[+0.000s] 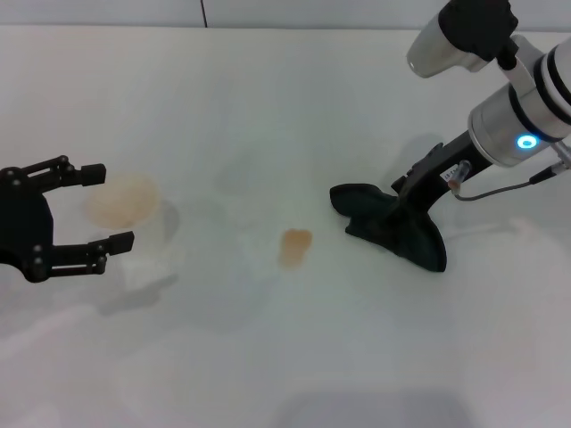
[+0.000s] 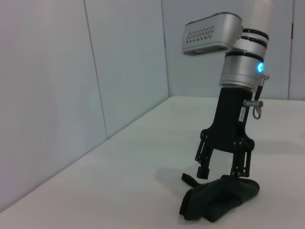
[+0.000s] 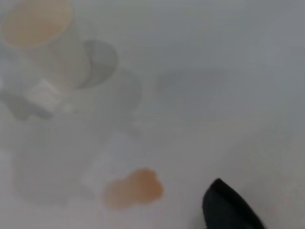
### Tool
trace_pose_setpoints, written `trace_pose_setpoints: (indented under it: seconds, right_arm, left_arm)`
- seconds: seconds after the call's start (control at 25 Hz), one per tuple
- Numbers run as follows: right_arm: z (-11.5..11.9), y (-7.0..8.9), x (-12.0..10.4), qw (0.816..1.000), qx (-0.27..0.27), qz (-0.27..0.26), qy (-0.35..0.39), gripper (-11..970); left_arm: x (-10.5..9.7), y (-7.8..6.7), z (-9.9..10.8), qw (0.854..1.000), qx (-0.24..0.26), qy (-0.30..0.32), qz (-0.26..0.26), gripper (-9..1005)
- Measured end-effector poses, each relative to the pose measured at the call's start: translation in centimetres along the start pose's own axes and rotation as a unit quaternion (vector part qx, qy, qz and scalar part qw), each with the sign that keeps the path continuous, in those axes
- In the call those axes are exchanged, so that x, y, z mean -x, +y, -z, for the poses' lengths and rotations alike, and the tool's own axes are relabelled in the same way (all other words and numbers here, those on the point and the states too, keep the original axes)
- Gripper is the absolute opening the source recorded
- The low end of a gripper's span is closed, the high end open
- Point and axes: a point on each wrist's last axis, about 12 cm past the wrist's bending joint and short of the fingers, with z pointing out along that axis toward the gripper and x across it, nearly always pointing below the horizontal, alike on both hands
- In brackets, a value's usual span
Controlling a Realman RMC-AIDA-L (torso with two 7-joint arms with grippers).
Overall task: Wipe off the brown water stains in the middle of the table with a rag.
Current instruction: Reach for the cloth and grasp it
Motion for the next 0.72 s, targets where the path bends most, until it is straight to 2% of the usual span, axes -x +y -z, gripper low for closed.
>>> trace_pose_setpoints:
  seconds: [0.44, 0.56, 0.72]
  right_arm:
    - [-0.8, -0.2, -0.5, 1.000, -0.011, 0.001, 0.015, 745]
    - [-1.1, -0.2, -0.7, 1.000, -0.011, 0.000, 0.019, 603]
    - [-1.4, -0.2, -0.8, 1.000, -0.013, -0.001, 0.020, 602]
  left_arm:
    - [-0.2, -0.1, -0.3, 1.000, 0.002, 0.002, 0.003, 880]
    - [-0.2, -0.1, -0.4, 1.000, 0.002, 0.003, 0.003, 880]
    - [-0.2, -0.1, -0.4, 1.000, 0.002, 0.003, 0.003, 880]
